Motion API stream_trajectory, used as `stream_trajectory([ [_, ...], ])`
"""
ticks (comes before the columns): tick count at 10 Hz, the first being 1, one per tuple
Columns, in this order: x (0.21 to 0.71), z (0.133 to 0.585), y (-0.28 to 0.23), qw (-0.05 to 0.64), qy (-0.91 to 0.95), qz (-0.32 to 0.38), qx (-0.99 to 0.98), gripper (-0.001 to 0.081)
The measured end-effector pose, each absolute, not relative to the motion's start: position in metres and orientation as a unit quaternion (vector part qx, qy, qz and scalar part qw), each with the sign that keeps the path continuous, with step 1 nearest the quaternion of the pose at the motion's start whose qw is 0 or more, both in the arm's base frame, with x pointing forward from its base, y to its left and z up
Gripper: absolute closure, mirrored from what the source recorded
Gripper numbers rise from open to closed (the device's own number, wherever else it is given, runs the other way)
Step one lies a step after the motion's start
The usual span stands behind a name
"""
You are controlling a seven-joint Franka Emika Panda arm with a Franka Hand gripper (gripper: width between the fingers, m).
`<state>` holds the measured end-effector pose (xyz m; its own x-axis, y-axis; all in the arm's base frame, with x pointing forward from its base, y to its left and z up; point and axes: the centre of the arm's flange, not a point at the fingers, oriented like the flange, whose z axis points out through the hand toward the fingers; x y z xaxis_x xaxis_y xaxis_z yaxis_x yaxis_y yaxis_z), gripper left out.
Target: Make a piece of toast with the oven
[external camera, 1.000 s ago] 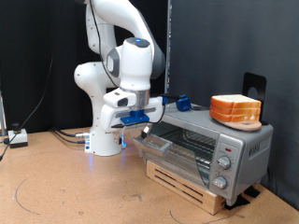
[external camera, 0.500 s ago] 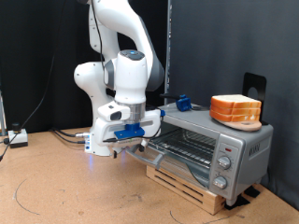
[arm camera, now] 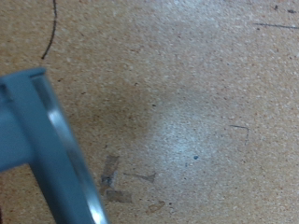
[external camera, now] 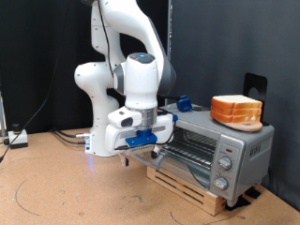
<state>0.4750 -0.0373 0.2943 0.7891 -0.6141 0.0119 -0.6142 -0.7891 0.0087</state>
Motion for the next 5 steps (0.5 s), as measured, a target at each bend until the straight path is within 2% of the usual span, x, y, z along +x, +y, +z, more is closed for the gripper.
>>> stream_trajectory([
  [5,0.472,0.257,-0.067,0.056,-0.329,-0.017,0.942,-0.0001],
])
